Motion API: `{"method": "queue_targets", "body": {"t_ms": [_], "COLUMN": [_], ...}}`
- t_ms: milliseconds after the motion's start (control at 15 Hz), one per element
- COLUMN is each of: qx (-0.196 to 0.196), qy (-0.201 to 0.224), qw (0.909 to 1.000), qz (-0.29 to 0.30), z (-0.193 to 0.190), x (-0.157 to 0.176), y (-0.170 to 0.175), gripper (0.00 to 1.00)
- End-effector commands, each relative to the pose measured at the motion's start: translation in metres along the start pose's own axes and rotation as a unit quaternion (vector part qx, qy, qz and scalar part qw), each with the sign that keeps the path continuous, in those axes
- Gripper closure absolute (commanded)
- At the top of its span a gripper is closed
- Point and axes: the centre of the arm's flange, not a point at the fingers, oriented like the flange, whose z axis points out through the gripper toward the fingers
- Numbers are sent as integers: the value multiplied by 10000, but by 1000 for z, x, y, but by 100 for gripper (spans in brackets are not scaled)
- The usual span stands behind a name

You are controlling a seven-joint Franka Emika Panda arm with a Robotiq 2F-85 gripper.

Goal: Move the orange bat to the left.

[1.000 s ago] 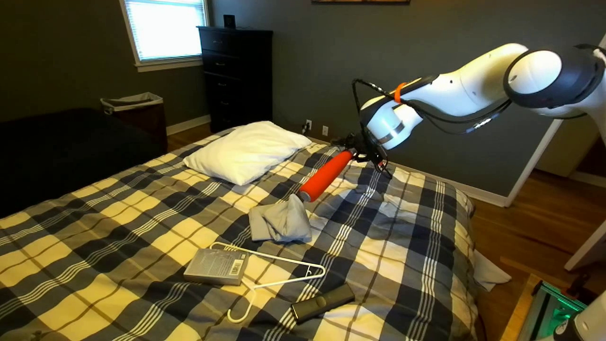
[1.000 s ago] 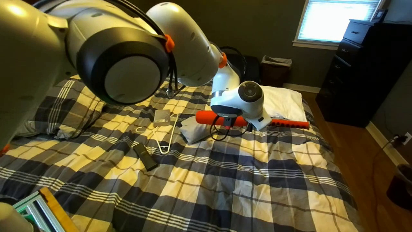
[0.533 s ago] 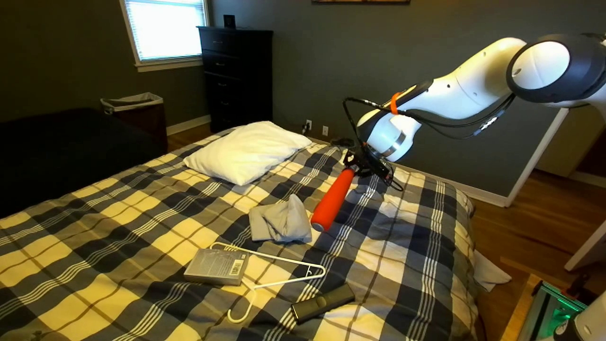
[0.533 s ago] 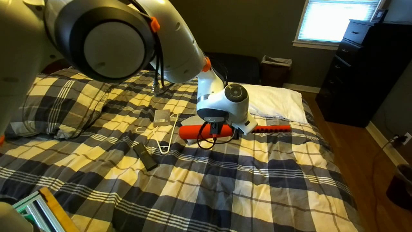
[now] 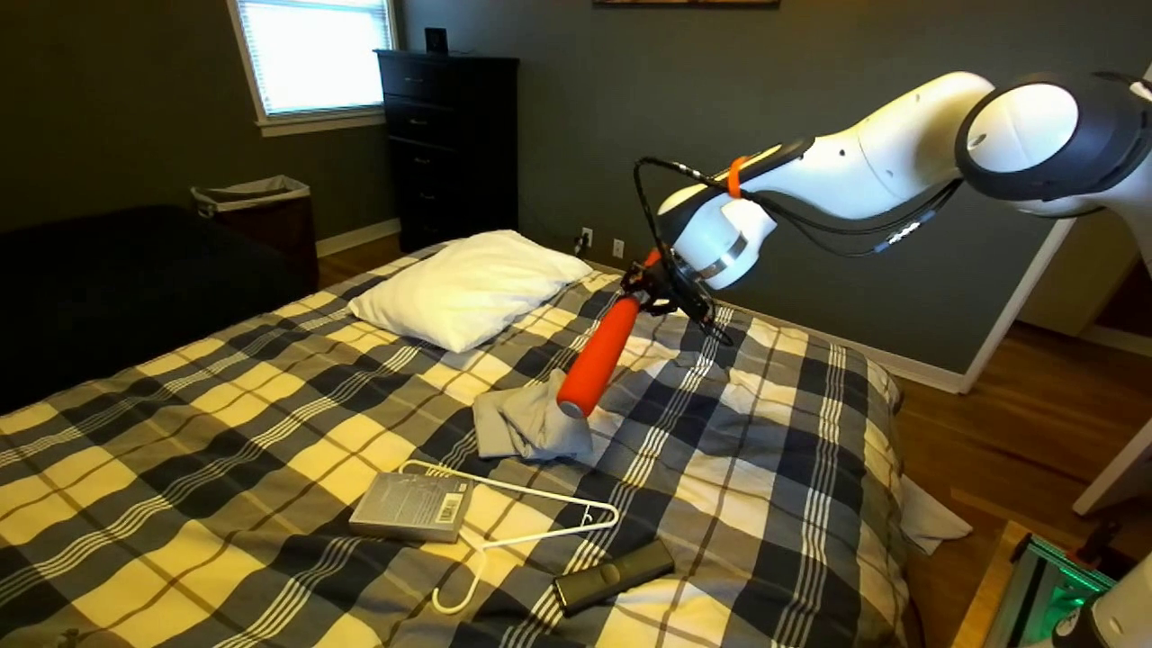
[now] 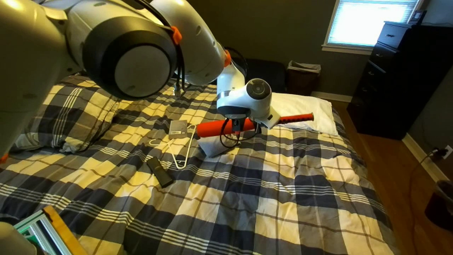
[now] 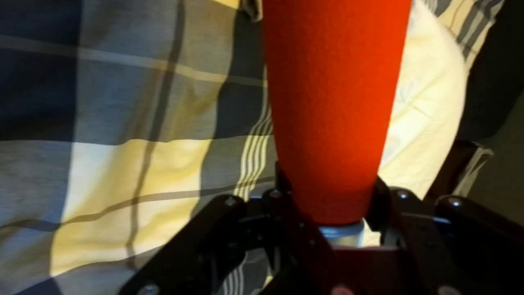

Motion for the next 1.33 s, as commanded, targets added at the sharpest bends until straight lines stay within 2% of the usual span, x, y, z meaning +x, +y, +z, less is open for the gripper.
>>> {"method": "queue_targets", "body": {"t_ms": [0, 200, 267, 400, 533, 600, 667, 800, 867, 933, 1000, 1267], "qx": [273, 348, 427, 379, 94, 240, 160, 116, 106, 172, 246, 147], "qy": [-247, -816, -1266, -1905, -2347, -2122, -2254, -2289, -2280, -2209, -2260, -2850], "qw": [9989, 9938, 9878, 9754, 9588, 9680, 9629, 9600, 9599, 9695, 9710, 9583], "qz": [-302, -665, -804, -1042, -1596, -1318, -1478, -1608, -1624, -1044, -737, 131], "z": [24, 51, 67, 91, 100, 68, 76, 84, 86, 85, 90, 146], "x": [-1, -24, -38, -70, -101, -109, -120, -128, -127, -128, -130, -159], "y": [-72, -134, -153, -182, -198, -169, -175, -179, -179, -179, -183, -222], "gripper": [83, 83, 83, 83, 83, 58, 58, 58, 83, 83, 83, 83]}}
